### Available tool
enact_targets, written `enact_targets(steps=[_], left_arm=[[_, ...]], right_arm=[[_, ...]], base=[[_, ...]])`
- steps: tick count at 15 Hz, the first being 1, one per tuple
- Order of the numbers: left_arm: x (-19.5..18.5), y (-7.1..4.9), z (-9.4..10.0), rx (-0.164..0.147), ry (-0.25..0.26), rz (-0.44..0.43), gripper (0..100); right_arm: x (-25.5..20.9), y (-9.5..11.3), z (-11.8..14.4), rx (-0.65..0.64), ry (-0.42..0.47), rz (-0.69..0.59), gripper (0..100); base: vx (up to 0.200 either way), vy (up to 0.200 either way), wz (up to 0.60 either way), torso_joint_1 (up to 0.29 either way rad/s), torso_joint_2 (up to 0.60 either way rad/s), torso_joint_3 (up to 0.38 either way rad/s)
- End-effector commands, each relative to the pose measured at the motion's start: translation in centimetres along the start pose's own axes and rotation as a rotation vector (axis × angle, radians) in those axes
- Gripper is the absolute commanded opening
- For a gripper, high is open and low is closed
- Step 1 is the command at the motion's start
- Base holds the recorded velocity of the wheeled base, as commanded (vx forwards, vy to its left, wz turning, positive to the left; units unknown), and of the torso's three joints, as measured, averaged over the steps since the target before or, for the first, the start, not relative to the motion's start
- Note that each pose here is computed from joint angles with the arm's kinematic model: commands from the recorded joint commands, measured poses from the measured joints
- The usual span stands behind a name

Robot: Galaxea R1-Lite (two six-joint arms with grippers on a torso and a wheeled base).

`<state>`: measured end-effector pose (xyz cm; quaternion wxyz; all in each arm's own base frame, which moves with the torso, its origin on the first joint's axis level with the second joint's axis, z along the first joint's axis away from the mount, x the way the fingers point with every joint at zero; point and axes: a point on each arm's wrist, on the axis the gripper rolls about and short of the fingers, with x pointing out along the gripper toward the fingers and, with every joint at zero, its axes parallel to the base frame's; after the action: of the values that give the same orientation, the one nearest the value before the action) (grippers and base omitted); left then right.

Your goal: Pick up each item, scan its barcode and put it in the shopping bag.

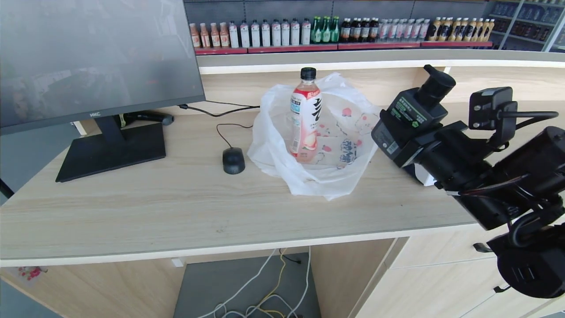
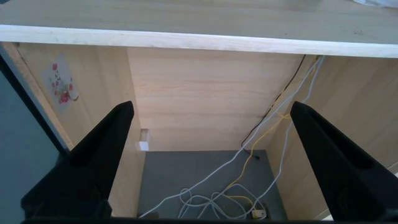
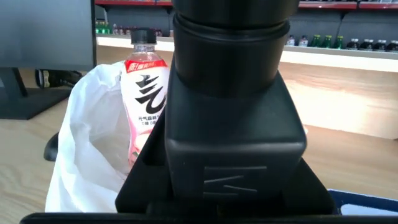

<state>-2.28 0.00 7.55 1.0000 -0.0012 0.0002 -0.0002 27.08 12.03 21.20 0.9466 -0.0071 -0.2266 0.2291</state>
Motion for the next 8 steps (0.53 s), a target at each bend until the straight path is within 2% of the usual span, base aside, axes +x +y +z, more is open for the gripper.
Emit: enact_targets(steps=[1, 3, 7, 8], left_arm=[[0.0, 0.0, 0.0, -0.001, 0.000, -0.001, 100], [0.0, 0.0, 0.0, -0.001, 0.000, -0.001, 100], [0.0, 0.0, 0.0, -0.001, 0.000, 0.000, 100], [0.0, 0.0, 0.0, -0.001, 0.000, 0.000, 100]], right_arm=[[0.1, 2.5, -0.7, 0.073, 0.024, 0.067, 0], [0.6, 3.4, -0.8, 0.127, 0.059, 0.049, 0], [4.6, 3.0, 1.4, 0.164, 0.107, 0.034, 0], [5.4, 2.1, 1.8, 0.160, 0.122, 0.006, 0]], base=[[0.000, 0.000, 0.00, 0.000, 0.00, 0.000], [0.000, 0.000, 0.00, 0.000, 0.00, 0.000], [0.000, 0.000, 0.00, 0.000, 0.00, 0.000], [0.000, 0.000, 0.00, 0.000, 0.00, 0.000]])
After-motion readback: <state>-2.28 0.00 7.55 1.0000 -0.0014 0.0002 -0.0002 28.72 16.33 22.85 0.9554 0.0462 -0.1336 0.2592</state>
